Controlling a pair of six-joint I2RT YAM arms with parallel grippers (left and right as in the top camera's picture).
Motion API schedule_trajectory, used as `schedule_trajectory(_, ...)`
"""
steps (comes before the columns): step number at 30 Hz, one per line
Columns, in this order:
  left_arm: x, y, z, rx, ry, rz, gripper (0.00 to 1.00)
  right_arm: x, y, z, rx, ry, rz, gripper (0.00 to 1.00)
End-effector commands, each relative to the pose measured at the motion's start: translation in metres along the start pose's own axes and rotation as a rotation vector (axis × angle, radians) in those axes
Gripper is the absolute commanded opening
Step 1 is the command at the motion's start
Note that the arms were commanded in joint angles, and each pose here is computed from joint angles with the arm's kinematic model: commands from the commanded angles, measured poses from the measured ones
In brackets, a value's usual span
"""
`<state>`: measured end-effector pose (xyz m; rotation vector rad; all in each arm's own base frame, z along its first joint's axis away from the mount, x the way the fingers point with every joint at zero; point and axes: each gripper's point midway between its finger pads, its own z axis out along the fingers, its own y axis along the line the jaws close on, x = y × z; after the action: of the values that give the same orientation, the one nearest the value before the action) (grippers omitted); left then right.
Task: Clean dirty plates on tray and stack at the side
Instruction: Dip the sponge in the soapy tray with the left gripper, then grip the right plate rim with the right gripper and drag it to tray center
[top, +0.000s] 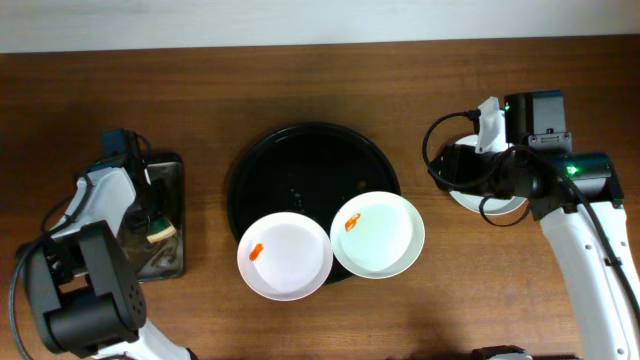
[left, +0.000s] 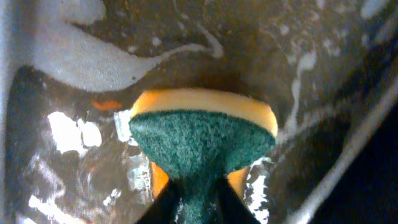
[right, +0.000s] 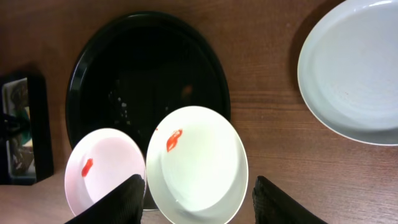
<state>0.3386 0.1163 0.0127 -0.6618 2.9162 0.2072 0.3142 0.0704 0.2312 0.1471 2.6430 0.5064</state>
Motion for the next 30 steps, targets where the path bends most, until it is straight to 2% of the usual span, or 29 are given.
schedule_trajectory(1,0.003,0.001,0.012,-0.007,0.013,0.004,0.02,0.001,0.002,-0.003,0.002,-0.001,-0.013,0.57)
schedule_trajectory(5,0.003,0.001,0.009,-0.008,0.017,0.005,0.0,0.003,0.001,-0.003,0.005,0.009,-0.013,0.57)
schedule_trajectory(9,-0.019,0.005,-0.045,0.011,-0.108,0.005,0.0,0.013,-0.005,0.008,0.022,0.078,0.009,0.57)
schedule_trajectory(13,-0.019,0.004,-0.037,0.011,-0.111,0.021,0.0,0.055,-0.011,0.04,0.053,0.334,-0.047,0.57)
schedule_trajectory(17,-0.019,0.004,-0.037,0.011,-0.111,0.021,0.0,0.126,-0.029,0.092,0.189,0.569,0.105,0.56)
schedule_trajectory(19,-0.019,0.004,-0.037,0.011,-0.111,0.021,0.0,0.146,-0.049,0.103,0.309,0.59,0.173,0.55)
schedule_trajectory(20,-0.019,0.004,-0.037,0.011,-0.111,0.021,0.0,0.156,-0.054,0.11,0.323,0.593,0.209,0.44)
schedule_trajectory(21,-0.018,0.004,-0.037,0.011,-0.111,0.021,0.0,0.162,-0.057,0.112,0.335,0.6,0.231,0.4)
schedule_trajectory(22,-0.019,0.004,-0.037,0.011,-0.111,0.021,0.0,0.166,-0.059,0.115,0.336,0.601,0.235,0.31)
schedule_trajectory(25,-0.019,0.004,-0.038,0.012,-0.113,0.021,0.0,0.16,-0.058,0.119,0.323,0.572,0.232,0.12)
schedule_trajectory(27,-0.019,0.004,-0.038,0.012,-0.113,0.021,0.0,0.15,-0.055,0.123,0.307,0.537,0.224,0.06)
schedule_trajectory(30,-0.019,0.004,-0.037,0.011,-0.111,0.021,0.0,0.119,-0.05,0.131,0.29,0.423,0.193,0.04)
